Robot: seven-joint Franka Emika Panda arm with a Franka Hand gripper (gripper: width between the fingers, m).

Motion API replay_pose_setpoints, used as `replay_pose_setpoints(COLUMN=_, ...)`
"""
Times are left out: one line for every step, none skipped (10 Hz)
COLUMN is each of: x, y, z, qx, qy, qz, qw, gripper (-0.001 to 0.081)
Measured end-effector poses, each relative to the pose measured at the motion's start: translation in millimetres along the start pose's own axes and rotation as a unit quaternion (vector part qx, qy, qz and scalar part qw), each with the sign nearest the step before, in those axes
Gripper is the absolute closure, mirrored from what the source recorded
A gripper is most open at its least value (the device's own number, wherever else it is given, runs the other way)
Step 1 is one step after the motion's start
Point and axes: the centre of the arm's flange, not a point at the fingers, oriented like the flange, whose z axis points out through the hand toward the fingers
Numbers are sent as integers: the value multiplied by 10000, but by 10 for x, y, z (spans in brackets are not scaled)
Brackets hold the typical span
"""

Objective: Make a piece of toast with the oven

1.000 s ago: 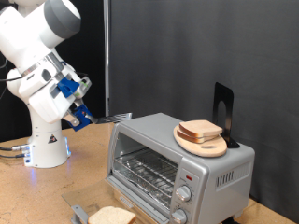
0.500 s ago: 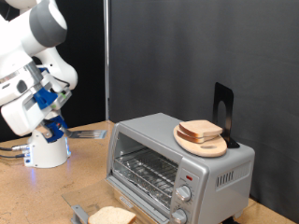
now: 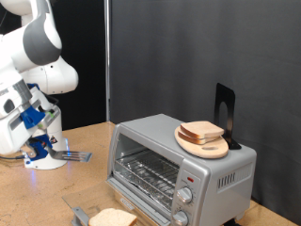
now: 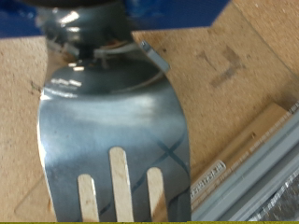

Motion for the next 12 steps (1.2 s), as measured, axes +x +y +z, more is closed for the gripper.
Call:
replay_pose_setpoints(x=-9, y=42, z=55, qx=-73, qy=-76, qz=-7, qw=9999, gripper=440)
replay_pose_setpoints(x=-12, y=74, z=102, qx=-135, qy=-138, qz=-12, qw=9998, gripper=440)
replay_pose_setpoints(x=-22, y=117, z=160, qx=-274, qy=-273, qz=-11, qw=9993, gripper=440)
replay_pose_setpoints(x=-35, y=158, z=224, qx=-444, qy=-458, qz=24, qw=9980, gripper=440)
replay_pose_setpoints(x=-43, y=194, z=289, qx=-576, qy=-572, qz=54, qw=9967, gripper=440)
replay_pose_setpoints(x=-68, y=236, z=376, qx=-673, qy=-616, qz=76, qw=9958, gripper=440)
replay_pose_setpoints(x=-94, y=267, z=455, qx=-733, qy=-634, qz=87, qw=9953, gripper=440)
replay_pose_setpoints(x=-120, y=289, z=539, qx=-777, qy=-660, qz=98, qw=9947, gripper=440)
replay_pose_setpoints(x=-137, y=301, z=614, qx=-805, qy=-688, qz=106, qw=9943, gripper=440)
replay_pose_setpoints(x=-151, y=300, z=682, qx=-817, qy=-713, qz=112, qw=9940, gripper=440)
replay_pose_setpoints(x=-157, y=292, z=739, qx=-828, qy=-732, qz=109, qw=9938, gripper=440)
replay_pose_setpoints(x=-162, y=278, z=793, qx=-829, qy=-747, qz=113, qw=9937, gripper=440)
